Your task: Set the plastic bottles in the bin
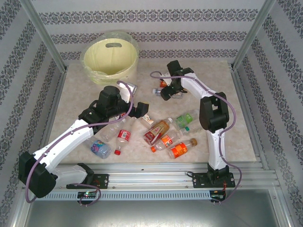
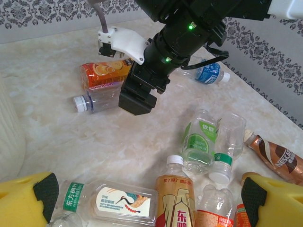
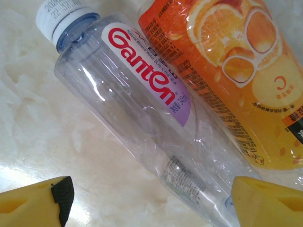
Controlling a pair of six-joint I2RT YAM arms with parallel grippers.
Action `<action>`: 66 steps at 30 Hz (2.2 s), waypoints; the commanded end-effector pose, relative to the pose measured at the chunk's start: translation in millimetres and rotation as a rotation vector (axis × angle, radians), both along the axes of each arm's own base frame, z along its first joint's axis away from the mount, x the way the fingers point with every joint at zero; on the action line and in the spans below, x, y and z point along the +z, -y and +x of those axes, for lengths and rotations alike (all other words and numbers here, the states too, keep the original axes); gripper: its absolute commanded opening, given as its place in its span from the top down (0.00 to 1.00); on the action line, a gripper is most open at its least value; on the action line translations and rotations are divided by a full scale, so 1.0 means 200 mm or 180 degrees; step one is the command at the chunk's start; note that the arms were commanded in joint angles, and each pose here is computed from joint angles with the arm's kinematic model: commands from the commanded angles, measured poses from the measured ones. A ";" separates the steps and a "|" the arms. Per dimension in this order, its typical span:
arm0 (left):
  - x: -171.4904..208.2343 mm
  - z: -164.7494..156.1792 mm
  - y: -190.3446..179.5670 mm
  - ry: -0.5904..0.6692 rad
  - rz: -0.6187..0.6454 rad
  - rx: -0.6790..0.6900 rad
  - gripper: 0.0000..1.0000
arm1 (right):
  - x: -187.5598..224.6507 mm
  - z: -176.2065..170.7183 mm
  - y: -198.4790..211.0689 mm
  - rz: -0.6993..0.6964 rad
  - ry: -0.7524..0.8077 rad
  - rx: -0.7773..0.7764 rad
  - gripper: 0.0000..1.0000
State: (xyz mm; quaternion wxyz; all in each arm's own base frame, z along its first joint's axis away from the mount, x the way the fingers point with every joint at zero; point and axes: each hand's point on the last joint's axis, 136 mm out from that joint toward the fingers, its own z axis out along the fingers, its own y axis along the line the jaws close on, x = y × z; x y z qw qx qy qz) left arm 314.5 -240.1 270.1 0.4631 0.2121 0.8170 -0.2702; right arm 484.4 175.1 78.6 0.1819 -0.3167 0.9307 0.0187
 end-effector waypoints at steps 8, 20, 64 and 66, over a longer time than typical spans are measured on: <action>0.03 -0.01 0.04 0.0142 0.0083 -0.0081 0.00 | -0.10 0.01 0.05 -0.0146 -0.0074 -0.0042 0.09; 0.01 -0.03 0.06 0.0143 0.0155 -0.0121 0.00 | -0.17 0.05 0.08 -0.0293 0.0008 -0.0094 0.09; 0.07 -0.07 0.06 -0.0034 0.0085 -0.0039 0.00 | 0.17 -0.22 -0.05 0.0943 -0.0033 -0.0674 0.54; 0.09 -0.08 0.06 -0.0134 -0.0023 -0.0002 0.00 | 0.23 -0.27 -0.06 0.1145 0.0021 -0.0751 0.54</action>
